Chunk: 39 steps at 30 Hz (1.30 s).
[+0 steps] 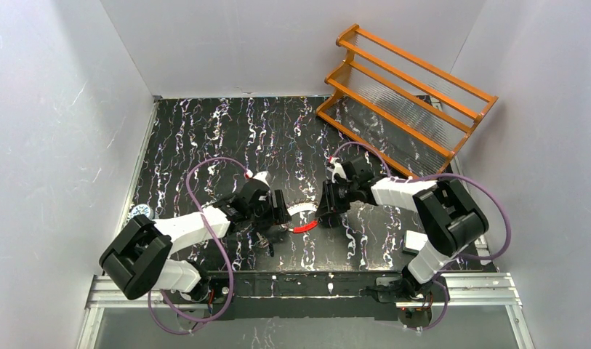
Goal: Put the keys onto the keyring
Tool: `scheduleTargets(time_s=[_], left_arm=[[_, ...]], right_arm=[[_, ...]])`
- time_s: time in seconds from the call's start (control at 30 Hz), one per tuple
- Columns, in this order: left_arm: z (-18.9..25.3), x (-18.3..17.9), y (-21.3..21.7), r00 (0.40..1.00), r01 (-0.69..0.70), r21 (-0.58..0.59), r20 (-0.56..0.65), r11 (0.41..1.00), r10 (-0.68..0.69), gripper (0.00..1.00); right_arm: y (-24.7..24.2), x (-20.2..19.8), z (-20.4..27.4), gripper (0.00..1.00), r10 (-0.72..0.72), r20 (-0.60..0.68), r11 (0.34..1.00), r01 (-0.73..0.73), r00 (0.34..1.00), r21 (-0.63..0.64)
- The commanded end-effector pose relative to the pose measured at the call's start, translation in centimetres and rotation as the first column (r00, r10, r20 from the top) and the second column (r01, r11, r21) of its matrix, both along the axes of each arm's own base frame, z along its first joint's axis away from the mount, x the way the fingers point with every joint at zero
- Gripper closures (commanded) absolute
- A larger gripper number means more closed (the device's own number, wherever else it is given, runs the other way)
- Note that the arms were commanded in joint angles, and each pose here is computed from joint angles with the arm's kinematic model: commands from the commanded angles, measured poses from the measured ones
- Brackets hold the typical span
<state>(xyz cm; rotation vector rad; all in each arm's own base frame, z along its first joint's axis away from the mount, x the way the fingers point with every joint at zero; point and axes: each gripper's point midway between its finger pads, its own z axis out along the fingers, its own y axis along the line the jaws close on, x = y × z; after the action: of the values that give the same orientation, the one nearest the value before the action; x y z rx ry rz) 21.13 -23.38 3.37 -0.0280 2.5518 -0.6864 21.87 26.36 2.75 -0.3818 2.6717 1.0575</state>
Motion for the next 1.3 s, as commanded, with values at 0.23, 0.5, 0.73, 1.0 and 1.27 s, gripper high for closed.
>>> scheduleTargets(time_s=[0.23, 0.5, 0.73, 1.0, 1.27], left_arm=[[0.1, 0.4, 1.2, 0.995, -0.064, 0.014, 0.083, 0.998, 0.063, 0.39], [0.0, 1.4, 1.7, 0.992, -0.079, 0.082, 0.107, 0.994, 0.07, 0.43], [-1.6, 1.7, 1.0, 0.997, -0.052, 0.126, 0.057, 0.991, 0.045, 0.5], [-1.6, 0.2, -1.4, 0.999, -0.017, 0.071, 0.045, 0.997, 0.014, 0.66], [-0.7, -0.8, -1.1, 0.997, -0.044, 0.046, 0.068, 0.998, 0.041, 0.61]], right_arm=[[1.3, 3.1, 0.7, 0.64, 0.023, 0.129, 0.999, -0.019, 0.991, -0.036], [-0.3, 2.1, 2.2, 0.43, -0.014, 0.165, 0.998, 0.025, 0.986, -0.063], [0.0, -0.7, 0.9, 0.5, -0.016, 0.046, 1.0, 0.015, 0.999, 0.009], [2.5, 2.3, 1.5, 0.7, 0.033, 0.073, 0.999, -0.036, 0.997, 0.038], [2.9, 4.6, 2.9, 0.66, 0.022, 0.13, 1.0, -0.022, 0.991, 0.004]])
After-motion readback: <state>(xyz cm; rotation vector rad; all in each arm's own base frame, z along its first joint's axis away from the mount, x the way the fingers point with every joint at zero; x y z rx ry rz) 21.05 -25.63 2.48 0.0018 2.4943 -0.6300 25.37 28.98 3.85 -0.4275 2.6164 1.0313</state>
